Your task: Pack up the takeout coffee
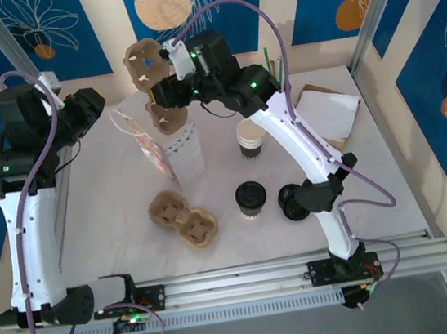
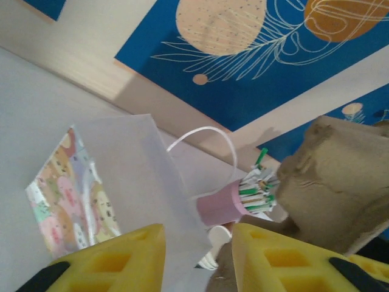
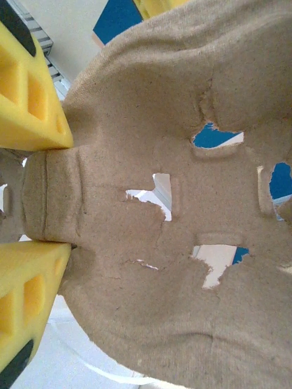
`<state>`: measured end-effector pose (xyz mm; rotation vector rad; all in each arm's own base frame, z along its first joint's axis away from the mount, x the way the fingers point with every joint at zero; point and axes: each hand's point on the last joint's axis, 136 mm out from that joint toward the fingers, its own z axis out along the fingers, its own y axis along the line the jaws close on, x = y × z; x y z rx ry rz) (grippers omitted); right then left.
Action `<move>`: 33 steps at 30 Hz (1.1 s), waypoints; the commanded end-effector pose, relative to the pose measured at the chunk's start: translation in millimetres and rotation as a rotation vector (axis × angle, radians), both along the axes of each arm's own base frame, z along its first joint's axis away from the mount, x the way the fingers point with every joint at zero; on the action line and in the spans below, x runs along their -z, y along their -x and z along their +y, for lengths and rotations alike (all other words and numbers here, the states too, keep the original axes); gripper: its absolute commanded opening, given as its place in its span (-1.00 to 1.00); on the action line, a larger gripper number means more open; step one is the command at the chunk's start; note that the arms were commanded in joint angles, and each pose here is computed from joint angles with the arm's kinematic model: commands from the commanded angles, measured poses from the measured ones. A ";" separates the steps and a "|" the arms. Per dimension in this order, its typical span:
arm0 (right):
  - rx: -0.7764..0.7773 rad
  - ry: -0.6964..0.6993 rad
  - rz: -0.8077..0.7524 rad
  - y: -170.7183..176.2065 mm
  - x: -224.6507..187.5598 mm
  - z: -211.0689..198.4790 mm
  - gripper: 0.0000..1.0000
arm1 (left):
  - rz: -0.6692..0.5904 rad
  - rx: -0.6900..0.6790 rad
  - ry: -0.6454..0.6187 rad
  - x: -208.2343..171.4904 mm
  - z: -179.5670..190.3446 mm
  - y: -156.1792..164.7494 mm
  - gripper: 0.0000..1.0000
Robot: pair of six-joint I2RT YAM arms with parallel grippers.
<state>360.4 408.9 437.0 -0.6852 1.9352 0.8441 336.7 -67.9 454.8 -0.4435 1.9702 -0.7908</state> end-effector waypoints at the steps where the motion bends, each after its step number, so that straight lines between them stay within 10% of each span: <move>1: -0.028 -0.053 -0.064 -2.3 -19.8 5.4 -0.19 | 0.048 0.024 -0.015 18.1 -8.8 -25.5 -0.37; 19: -0.031 -0.037 -0.012 -33.3 18.7 21.3 -0.19 | 0.262 0.002 -0.083 129.7 -4.0 -67.5 -0.41; 27: -0.025 -0.009 0.022 -47.3 43.5 25.8 -0.19 | 0.293 0.028 -0.054 154.8 -10.7 -74.1 0.09; 33: -0.030 0.029 0.028 -50.5 59.8 29.7 -0.19 | 0.304 0.073 -0.010 165.0 -21.6 -82.8 0.01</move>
